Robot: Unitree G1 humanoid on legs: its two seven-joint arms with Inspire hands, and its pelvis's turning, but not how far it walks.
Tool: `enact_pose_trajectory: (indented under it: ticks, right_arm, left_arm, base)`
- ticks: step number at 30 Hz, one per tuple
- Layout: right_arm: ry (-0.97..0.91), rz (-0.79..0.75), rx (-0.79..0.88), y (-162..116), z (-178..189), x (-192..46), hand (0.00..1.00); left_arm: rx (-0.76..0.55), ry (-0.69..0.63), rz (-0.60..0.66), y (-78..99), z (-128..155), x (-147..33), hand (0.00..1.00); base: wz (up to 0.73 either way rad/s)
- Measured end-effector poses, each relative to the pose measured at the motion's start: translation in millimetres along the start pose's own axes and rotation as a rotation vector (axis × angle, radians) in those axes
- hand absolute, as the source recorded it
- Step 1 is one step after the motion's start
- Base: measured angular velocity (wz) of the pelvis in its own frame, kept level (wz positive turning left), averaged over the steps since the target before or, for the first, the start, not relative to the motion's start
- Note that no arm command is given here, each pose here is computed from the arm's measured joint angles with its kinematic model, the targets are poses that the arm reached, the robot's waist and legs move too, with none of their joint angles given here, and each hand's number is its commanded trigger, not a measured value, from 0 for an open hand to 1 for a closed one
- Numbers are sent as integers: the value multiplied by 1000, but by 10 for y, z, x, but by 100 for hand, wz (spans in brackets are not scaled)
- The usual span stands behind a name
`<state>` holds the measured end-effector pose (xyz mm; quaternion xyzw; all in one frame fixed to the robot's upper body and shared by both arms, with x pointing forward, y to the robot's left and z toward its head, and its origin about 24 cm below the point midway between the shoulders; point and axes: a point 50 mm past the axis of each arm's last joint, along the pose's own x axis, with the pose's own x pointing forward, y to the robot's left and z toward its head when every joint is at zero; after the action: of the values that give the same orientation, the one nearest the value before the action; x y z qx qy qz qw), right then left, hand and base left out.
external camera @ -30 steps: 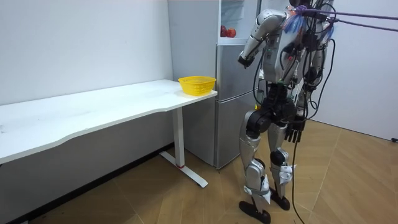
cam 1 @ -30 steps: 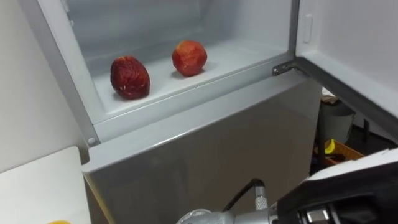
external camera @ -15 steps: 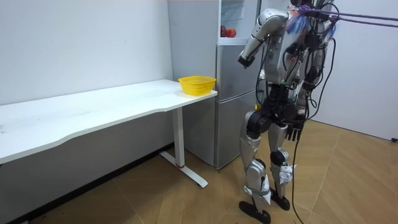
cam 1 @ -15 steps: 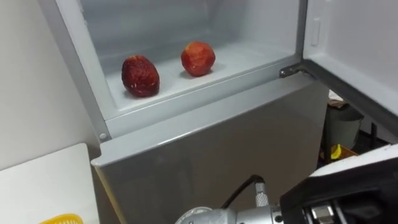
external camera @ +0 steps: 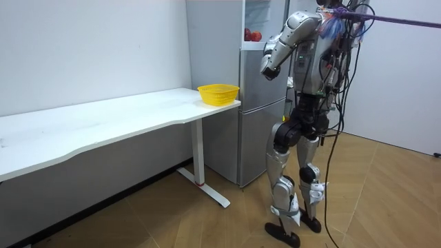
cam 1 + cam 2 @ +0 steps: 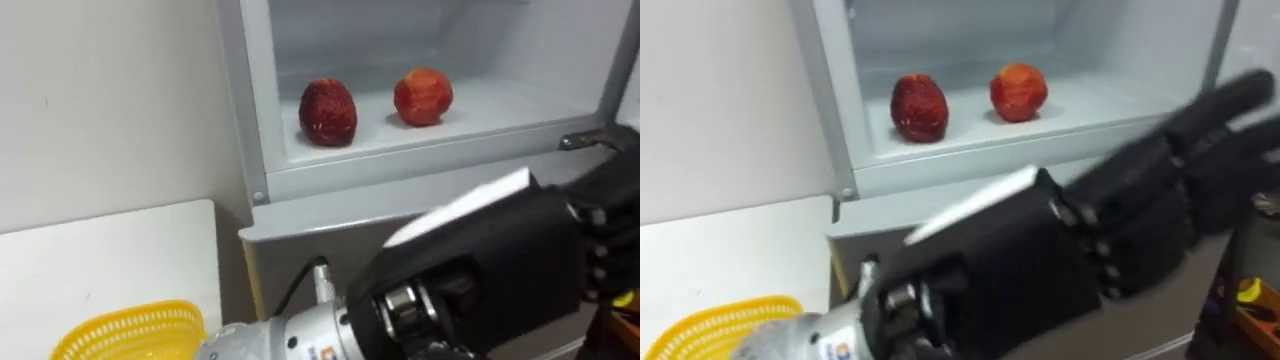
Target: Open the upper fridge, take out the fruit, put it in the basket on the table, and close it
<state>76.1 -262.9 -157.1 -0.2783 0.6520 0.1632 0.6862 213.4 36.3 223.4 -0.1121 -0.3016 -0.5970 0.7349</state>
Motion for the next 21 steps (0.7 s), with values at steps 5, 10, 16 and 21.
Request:
enact_pose_trajectory:
  ticks: [5,10,16,21]
  right_arm:
    - [17,-26,27,70,-147,9,0]
    - [48,-16,100,212,-345,12,0]
    - [97,-6,205,408,-611,-6,0]
    - [116,4,234,483,-732,-27,0]
  left_arm:
    - [127,-39,166,151,214,-200,0]
    - [345,-93,392,300,550,-486,0]
    - [606,-50,804,394,856,-1145,0]
    - [714,-33,1103,351,1016,-1600,0]
  base:
    - [3]
    - [8]
    - [4]
    - [10]
